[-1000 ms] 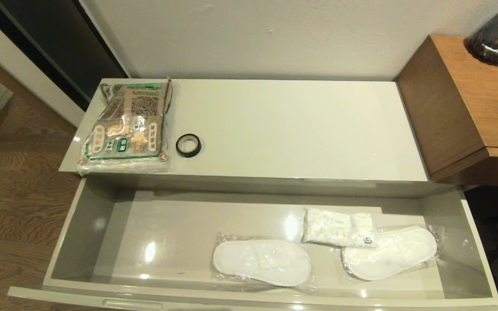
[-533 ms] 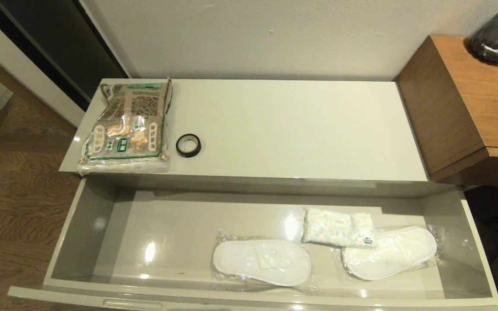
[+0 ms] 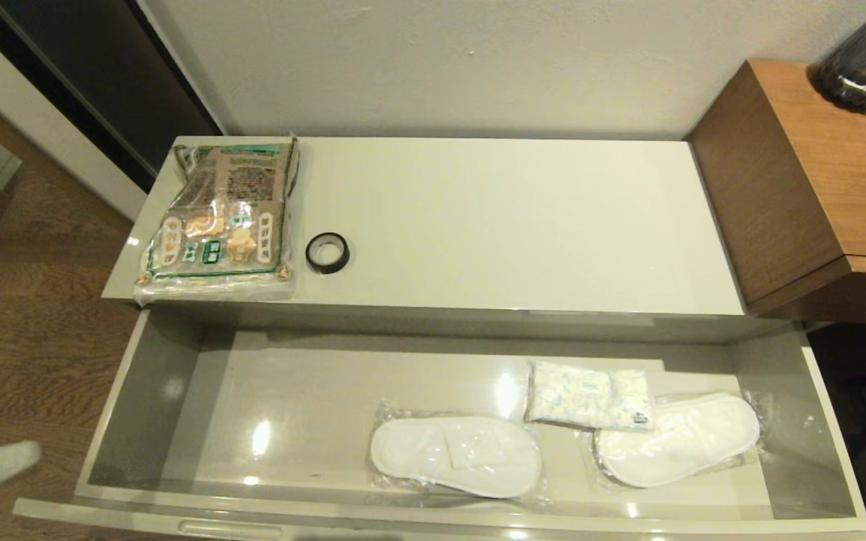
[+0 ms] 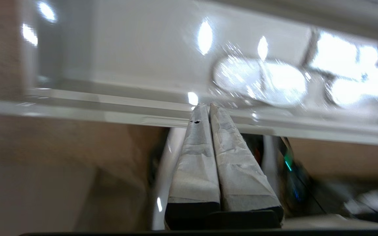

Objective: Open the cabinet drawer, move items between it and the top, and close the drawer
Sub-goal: Pick up the adhesive tape on the table

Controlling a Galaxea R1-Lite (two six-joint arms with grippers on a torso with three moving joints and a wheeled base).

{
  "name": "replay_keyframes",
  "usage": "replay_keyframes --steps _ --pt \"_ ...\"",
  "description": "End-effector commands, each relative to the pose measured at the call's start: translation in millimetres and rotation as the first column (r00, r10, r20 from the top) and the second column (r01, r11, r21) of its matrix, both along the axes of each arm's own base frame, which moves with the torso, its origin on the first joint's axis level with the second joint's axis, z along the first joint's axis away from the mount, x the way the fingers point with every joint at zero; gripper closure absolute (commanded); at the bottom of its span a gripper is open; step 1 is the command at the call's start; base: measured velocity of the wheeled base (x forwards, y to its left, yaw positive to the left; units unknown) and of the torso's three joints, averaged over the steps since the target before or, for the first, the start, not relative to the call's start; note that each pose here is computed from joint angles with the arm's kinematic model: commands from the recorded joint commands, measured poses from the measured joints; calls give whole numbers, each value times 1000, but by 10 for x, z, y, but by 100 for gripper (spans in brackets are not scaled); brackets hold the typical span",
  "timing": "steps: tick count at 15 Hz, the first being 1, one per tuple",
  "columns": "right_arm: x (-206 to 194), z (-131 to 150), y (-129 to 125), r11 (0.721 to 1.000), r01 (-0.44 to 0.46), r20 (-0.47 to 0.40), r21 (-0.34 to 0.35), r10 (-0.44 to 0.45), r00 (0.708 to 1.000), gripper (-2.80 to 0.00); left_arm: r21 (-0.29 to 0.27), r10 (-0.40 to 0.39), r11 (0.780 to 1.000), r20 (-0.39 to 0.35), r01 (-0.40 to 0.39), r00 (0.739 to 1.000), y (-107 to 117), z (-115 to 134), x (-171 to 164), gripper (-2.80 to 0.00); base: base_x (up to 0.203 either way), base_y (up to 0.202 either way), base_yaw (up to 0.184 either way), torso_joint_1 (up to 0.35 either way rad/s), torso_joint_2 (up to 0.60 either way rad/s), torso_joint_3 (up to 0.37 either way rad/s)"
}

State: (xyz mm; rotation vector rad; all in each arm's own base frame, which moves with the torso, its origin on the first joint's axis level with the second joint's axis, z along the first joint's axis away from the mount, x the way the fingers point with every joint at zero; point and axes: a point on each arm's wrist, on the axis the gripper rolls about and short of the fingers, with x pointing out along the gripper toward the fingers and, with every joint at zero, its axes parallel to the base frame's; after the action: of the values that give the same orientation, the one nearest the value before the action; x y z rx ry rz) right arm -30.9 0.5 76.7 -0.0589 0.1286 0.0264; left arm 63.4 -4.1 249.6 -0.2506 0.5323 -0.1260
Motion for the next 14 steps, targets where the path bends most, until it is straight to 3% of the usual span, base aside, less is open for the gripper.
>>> replay_keyframes --steps 1,4,6,9,14 --pt "0 3 0 1000 0 -2 0 0 1000 0 -36 -69 997 -172 64 983 -21 69 756 0 0 0 0 0 0 0" --pt "1 1 0 1000 0 -3 1 0 1000 0 -26 -137 991 -216 134 967 -81 -93 1577 0 0 0 0 0 0 0" --pt "1 0 0 1000 0 -4 0 0 1000 0 -14 -192 981 -205 193 960 -205 -218 2019 0 0 0 0 0 0 0" --pt "0 3 0 1000 -1 -3 -1 1 1000 0 39 -222 973 -136 229 965 -430 -192 2406 0 0 0 0 0 0 0" --pt "1 -1 0 1000 0 -4 1 0 1000 0 131 -177 976 34 171 984 -766 78 2803 0 0 0 0 0 0 0"
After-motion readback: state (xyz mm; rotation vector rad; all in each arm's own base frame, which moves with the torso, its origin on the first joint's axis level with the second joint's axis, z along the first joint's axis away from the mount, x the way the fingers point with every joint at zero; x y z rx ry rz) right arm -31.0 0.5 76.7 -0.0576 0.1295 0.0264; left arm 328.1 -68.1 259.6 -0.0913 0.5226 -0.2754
